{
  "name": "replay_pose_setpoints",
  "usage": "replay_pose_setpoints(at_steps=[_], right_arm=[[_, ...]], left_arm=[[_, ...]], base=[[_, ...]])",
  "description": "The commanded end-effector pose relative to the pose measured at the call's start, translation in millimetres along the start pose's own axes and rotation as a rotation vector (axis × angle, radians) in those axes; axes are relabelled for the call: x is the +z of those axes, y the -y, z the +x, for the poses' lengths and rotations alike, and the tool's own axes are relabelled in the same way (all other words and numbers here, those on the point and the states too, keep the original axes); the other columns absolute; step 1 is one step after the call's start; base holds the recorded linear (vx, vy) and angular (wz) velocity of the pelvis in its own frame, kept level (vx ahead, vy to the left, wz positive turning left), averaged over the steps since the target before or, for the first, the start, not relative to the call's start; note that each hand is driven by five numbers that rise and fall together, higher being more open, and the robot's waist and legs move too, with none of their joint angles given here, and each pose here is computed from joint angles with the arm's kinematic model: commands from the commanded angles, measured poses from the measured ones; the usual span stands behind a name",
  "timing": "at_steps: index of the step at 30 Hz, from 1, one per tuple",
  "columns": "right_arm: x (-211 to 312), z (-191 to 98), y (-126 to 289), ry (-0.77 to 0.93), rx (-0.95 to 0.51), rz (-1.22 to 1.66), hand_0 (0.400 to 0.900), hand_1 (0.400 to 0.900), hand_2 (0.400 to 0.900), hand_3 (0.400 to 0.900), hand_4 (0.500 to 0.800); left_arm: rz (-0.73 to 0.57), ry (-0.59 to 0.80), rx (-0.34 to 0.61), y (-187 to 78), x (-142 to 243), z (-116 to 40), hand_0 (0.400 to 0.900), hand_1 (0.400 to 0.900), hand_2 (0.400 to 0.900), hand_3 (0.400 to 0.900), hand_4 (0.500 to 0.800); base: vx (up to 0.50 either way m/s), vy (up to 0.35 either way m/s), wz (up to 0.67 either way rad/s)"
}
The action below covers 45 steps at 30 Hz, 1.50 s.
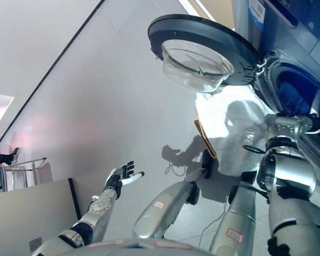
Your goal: Put the clothes in the basket into the washing machine.
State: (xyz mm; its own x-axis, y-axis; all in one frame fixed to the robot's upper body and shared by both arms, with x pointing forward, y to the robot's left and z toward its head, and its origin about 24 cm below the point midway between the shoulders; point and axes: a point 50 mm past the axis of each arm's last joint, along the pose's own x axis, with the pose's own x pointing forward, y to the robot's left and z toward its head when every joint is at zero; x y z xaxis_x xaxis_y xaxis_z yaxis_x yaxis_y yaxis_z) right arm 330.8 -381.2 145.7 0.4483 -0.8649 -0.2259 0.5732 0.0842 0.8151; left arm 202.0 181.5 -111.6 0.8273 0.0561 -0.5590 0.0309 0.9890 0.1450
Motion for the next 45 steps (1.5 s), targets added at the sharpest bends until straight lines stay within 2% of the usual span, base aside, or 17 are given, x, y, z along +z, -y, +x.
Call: replay_pose_setpoints(at_steps=[1,9,10,11,23,28,32,35,39,43,45], right_arm=[[79.8,-6.5,-71.0,0.314,0.252,0.01,0.4,0.4,0.4,0.4,0.5],[93.8,-13.2,-89.4,0.379,0.328,-0.051,0.4,0.4,0.4,0.4,0.5],[93.2,-12.2,-89.4,0.367,0.332,-0.057,0.706,0.706,0.706,0.706,0.684],[89.5,-11.4,-89.8,0.342,0.35,-0.075,0.9,0.9,0.9,0.9,0.8],[44.3,-4.7,-67.6,0.151,0.341,-0.155,0.9,0.9,0.9,0.9,0.8],[-2.7,-3.9,-26.1,0.0,0.283,-0.303,0.9,0.9,0.9,0.9,0.8],[-48.5,-12.0,30.3,-0.157,0.19,-0.406,0.9,0.9,0.9,0.9,0.8],[-72.4,-22.1,66.1,-0.247,0.146,-0.455,0.9,0.9,0.9,0.9,0.8],[-92.8,-37.8,133.7,-0.372,0.063,-0.609,0.9,0.9,0.9,0.9,0.8],[-105.2,-70.7,219.9,-0.552,0.024,-0.886,0.9,0.9,0.9,0.9,0.8],[-107.1,-93.6,261.2,-0.669,0.067,-1.089,0.9,0.9,0.9,0.9,0.8]], left_arm=[[-0.025,-0.07,0.046,-1.8,-21.1,-8.6,0.9,0.9,0.9,0.9,0.8],[-0.024,-0.064,0.042,0.3,-20.3,-8.5,0.9,0.9,0.9,0.9,0.8],[-0.024,-0.064,0.039,0.7,-19.9,-8.2,0.9,0.9,0.9,0.9,0.8],[-0.025,-0.061,0.035,0.4,-18.9,-7.7,0.9,0.9,0.9,0.9,0.8],[-0.055,-0.104,0.047,-5.8,-24.5,-8.0,0.9,0.9,0.9,0.9,0.8],[-0.05,-0.131,0.037,-6.7,-28.1,-8.6,0.9,0.9,0.9,0.9,0.8],[-0.034,-0.135,0.027,-6.6,-27.1,-7.5,0.9,0.9,0.9,0.9,0.8],[-0.034,-0.129,0.037,-9.4,-25.2,-6.4,0.9,0.9,0.9,0.9,0.8],[-0.023,-0.144,0.049,-15.1,-27.8,-7.2,0.9,0.9,0.9,0.9,0.8],[-0.022,-0.172,0.063,-24.1,-35.9,-12.0,0.9,0.9,0.9,0.9,0.8],[-0.022,-0.2,0.076,-29.9,-42.2,-15.5,0.9,0.9,0.9,0.9,0.8]], base=[[0.048,-0.001,0.01],[0.029,-0.005,0.01],[0.011,-0.032,0.02],[0.0,0.0,0.0],[0.005,-0.01,-0.05],[-0.012,-0.033,-0.05],[-0.018,-0.074,0.03],[-0.019,-0.079,0.04],[-0.008,-0.073,0.08],[0.038,-0.071,0.01],[0.031,-0.066,-0.07]])
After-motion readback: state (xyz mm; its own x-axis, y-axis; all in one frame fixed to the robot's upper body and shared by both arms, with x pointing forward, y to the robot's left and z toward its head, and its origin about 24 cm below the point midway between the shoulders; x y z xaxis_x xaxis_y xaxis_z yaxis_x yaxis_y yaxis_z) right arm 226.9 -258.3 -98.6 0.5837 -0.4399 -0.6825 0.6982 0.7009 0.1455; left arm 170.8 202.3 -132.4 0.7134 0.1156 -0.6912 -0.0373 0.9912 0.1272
